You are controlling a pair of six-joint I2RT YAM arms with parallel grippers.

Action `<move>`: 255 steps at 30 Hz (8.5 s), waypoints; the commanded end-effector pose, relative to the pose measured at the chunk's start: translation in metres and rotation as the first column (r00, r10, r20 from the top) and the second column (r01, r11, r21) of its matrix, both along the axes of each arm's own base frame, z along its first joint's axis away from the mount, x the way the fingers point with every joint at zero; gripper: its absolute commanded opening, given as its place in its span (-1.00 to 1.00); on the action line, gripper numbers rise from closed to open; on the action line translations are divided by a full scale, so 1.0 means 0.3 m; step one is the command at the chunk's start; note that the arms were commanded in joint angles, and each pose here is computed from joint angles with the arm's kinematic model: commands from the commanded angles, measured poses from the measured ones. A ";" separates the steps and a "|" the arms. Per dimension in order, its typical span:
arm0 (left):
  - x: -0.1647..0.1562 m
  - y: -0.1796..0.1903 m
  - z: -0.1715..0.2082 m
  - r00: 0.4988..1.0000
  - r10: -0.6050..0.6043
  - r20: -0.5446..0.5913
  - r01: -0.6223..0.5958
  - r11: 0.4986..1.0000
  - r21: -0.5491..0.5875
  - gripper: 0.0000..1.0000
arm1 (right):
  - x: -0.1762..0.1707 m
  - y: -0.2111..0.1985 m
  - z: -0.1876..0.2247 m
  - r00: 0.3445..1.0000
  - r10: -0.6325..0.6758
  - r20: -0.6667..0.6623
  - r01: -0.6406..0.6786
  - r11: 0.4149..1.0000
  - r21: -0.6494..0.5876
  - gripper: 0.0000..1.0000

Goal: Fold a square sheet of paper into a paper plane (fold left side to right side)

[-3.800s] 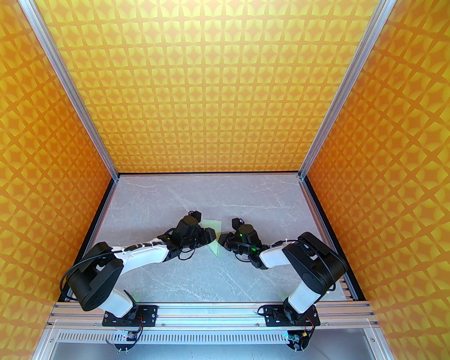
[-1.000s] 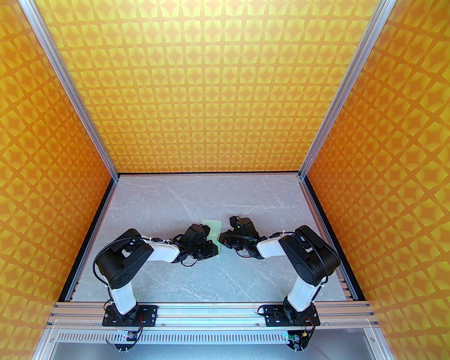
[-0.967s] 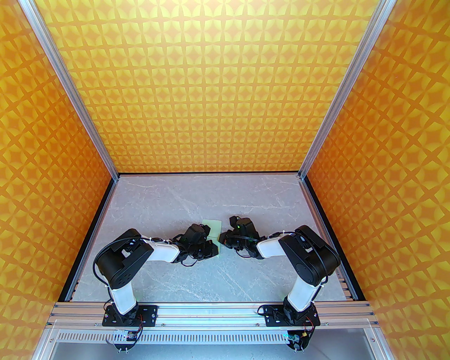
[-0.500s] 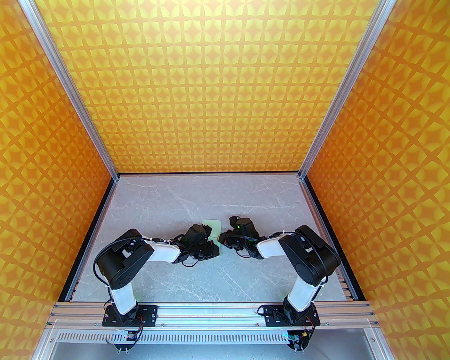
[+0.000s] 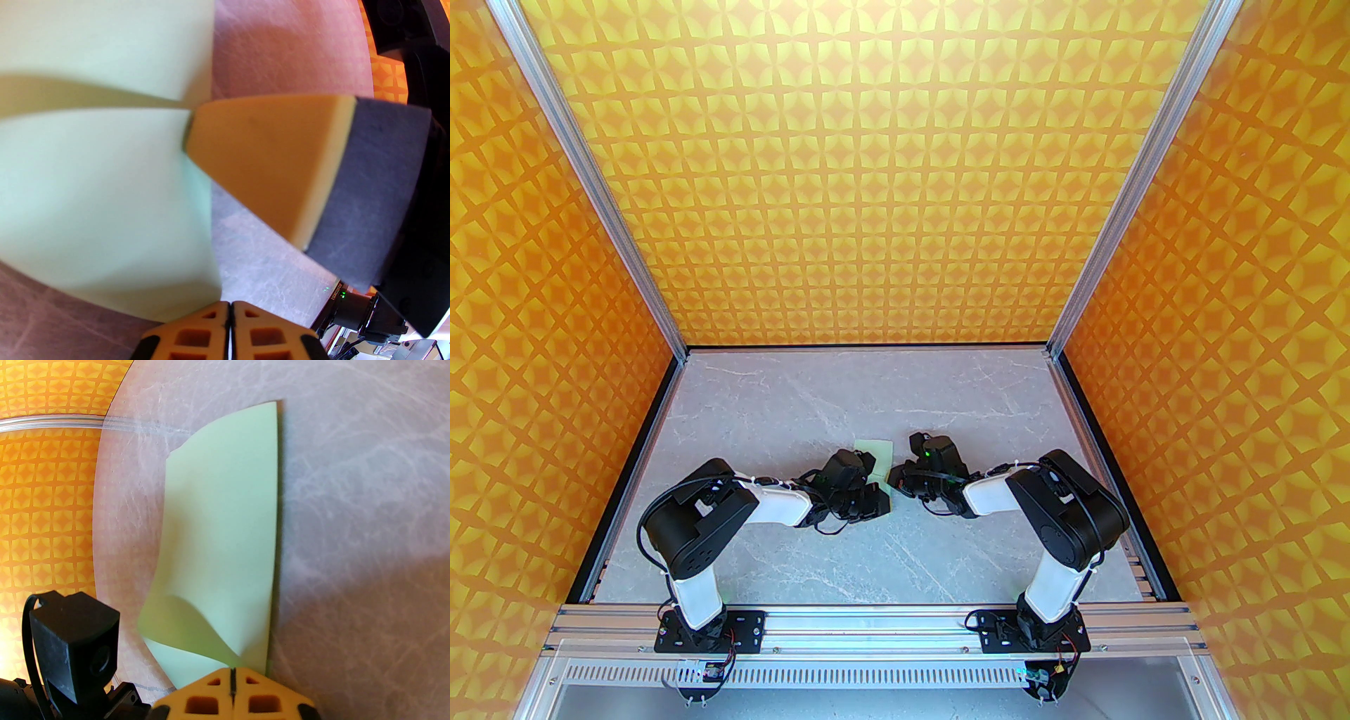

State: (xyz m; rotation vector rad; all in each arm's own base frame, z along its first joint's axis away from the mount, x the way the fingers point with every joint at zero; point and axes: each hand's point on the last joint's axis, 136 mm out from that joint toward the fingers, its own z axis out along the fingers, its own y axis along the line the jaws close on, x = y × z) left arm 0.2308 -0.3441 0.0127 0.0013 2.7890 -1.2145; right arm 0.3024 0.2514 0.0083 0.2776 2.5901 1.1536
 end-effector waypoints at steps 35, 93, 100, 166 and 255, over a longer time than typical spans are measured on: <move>0.040 -0.006 0.099 1.000 0.003 0.012 -0.003 1.000 -0.025 -0.70 | 0.003 -0.009 -0.019 1.000 -0.010 -0.009 0.010 1.000 -0.001 -1.00; 0.258 0.113 0.037 0.995 0.100 0.018 -0.101 0.990 0.099 -0.59 | 0.023 -0.015 -0.011 1.000 0.021 0.003 -0.021 0.997 -0.071 -1.00; 0.257 0.110 0.033 0.995 0.099 0.016 -0.100 0.990 0.099 -0.60 | 0.011 -0.028 -0.021 1.000 0.011 -0.003 -0.012 0.997 -0.081 -1.00; 0.278 0.193 -0.037 0.995 0.095 0.017 -0.096 0.980 0.175 -0.56 | -0.016 -0.048 -0.026 1.000 -0.002 -0.010 0.001 0.996 -0.087 -1.00; 0.170 0.099 -0.058 0.999 0.045 0.005 -0.045 0.984 0.170 -0.70 | -0.217 0.042 0.033 0.990 0.129 -0.050 -0.132 0.988 -0.077 -0.98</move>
